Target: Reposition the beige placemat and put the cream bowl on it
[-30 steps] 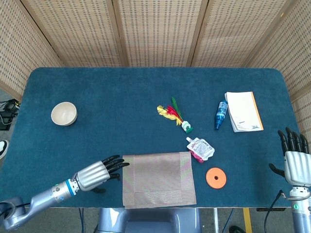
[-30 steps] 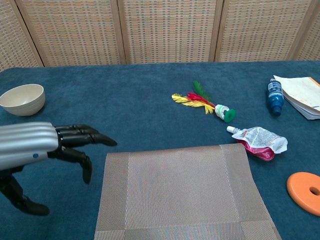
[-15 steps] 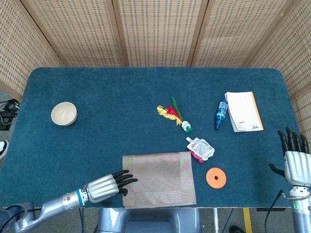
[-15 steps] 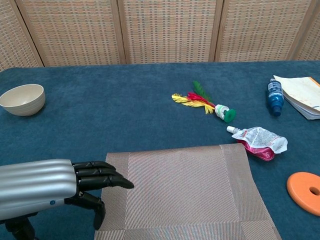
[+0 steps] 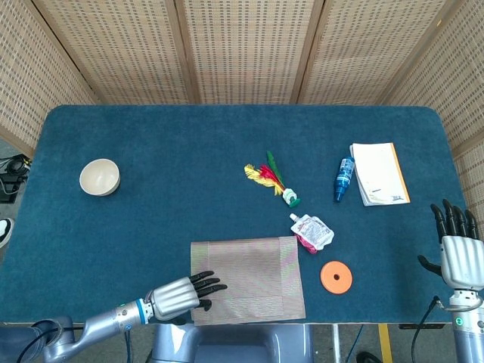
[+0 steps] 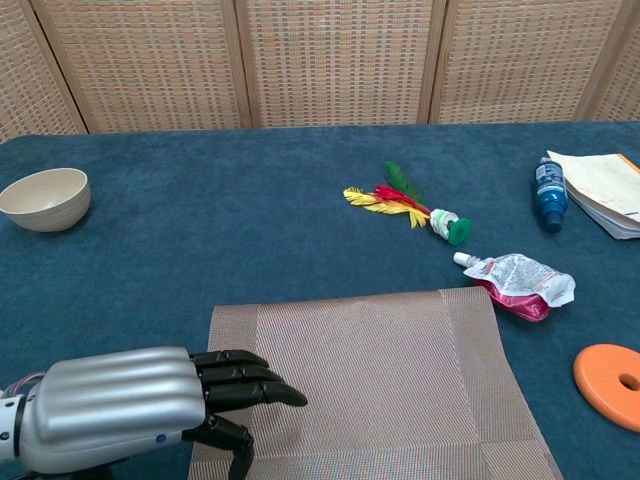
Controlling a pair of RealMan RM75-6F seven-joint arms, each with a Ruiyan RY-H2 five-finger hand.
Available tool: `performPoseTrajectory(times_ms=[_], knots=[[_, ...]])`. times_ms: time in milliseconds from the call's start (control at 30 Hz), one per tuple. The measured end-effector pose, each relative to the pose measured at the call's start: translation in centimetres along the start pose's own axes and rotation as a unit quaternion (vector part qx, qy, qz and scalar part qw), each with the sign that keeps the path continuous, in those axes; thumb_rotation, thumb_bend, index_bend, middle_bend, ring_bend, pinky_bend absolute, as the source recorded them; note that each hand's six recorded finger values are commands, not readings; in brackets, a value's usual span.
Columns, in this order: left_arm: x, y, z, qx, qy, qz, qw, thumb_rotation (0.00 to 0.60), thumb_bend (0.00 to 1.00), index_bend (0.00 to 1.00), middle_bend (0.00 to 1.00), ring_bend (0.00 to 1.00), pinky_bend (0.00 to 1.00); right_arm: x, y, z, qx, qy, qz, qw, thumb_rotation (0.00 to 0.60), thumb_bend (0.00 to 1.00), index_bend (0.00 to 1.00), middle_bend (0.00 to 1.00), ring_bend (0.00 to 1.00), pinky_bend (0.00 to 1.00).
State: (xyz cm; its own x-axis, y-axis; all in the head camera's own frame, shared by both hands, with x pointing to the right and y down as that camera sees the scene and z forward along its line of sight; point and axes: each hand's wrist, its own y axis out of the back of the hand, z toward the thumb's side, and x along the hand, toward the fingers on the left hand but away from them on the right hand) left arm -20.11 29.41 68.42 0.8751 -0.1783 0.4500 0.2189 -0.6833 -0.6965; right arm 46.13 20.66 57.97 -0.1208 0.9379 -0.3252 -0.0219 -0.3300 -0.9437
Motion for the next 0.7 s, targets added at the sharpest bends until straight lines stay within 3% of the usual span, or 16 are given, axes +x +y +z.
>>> performPoseTrajectory(times_ms=[700], knots=[[2.7, 1.2, 0.7, 0.003, -0.002, 0.0, 1.0, 0.6, 0.01, 0.41, 0.0, 0.0, 0.0, 0.1, 0.0, 0.1, 0.002, 0.001, 0.001, 1.0, 0.6, 0.0, 0.0, 0.0, 0.0, 0.0]])
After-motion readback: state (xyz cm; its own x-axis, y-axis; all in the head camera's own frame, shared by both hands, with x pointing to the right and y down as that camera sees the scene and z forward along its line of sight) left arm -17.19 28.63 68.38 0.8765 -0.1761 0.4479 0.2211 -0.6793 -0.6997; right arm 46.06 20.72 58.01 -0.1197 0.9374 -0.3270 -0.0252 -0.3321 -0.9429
